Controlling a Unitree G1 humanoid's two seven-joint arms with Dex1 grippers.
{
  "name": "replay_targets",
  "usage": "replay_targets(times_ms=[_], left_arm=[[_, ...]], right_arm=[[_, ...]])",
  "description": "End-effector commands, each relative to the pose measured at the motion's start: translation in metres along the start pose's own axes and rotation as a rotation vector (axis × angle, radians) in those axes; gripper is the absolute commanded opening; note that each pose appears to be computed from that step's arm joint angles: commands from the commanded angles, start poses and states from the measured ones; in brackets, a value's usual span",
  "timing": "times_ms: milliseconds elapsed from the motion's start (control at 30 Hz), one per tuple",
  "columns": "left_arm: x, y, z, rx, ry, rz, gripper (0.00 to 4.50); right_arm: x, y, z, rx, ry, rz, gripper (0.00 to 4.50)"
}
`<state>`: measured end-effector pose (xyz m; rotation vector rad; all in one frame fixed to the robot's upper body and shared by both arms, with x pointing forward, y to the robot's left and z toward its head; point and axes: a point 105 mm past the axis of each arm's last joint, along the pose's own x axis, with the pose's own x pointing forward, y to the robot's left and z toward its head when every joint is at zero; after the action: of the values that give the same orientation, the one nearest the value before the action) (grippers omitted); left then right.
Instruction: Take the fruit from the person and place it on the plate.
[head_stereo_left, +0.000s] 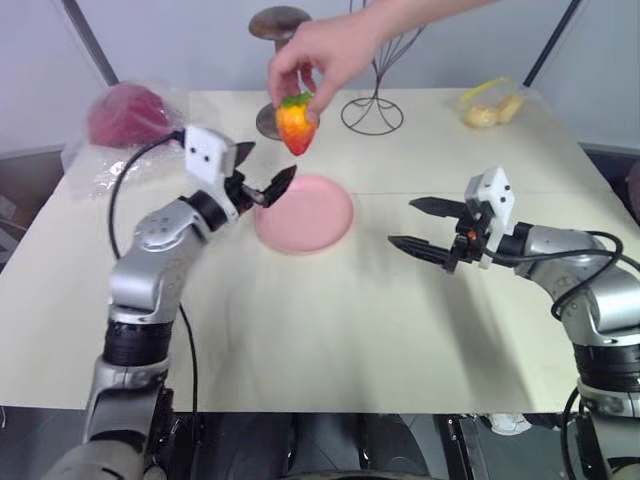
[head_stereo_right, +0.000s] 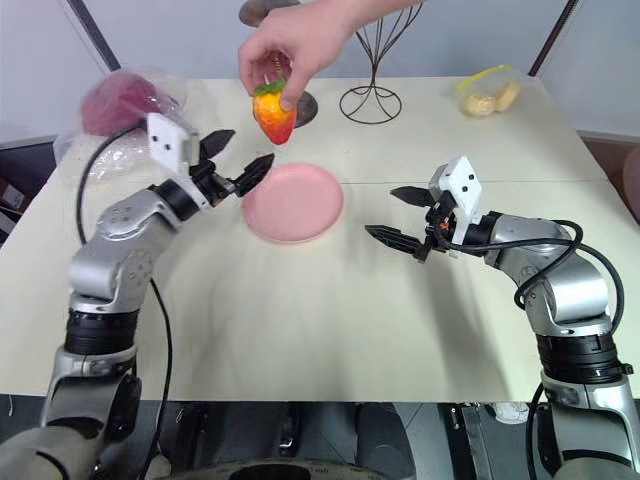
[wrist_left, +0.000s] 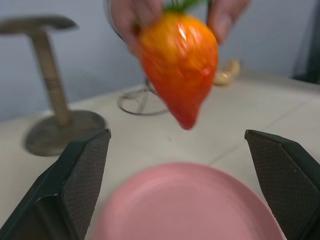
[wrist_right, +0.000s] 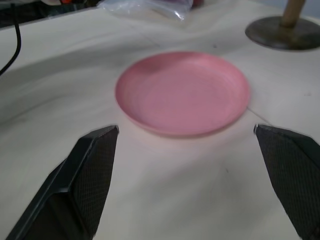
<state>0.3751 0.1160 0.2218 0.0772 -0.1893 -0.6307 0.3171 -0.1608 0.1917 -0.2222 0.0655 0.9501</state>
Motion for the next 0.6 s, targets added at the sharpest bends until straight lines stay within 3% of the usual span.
replay_targets(times_ms=[33, 300, 400, 567, 600], left_arm=[[0.01, 0.001, 0.015, 0.046, -0.052, -0.007, 4.5], [0.023, -0.004, 0.018, 0.025, -0.083, -0.03, 4.5], [0.023, -0.004, 0.02, 0.008, -0.1, -0.034, 3.61], [0.023, -0.005, 0.023, 0.014, -0.114, -0.036, 1.06], [0.022, -0.006, 0.023, 0.015, -0.116, -0.035, 0.75]], right_arm=[[-0.002, 0.004, 0.018, -0.059, -0.048, -0.011, 4.43], [-0.004, 0.006, 0.015, -0.05, -0.046, -0.03, 4.43], [-0.005, 0.006, 0.014, -0.047, -0.048, -0.039, 4.5], [-0.004, 0.005, 0.014, -0.046, -0.05, -0.043, 4.5], [-0.004, 0.005, 0.014, -0.044, -0.051, -0.043, 4.5]])
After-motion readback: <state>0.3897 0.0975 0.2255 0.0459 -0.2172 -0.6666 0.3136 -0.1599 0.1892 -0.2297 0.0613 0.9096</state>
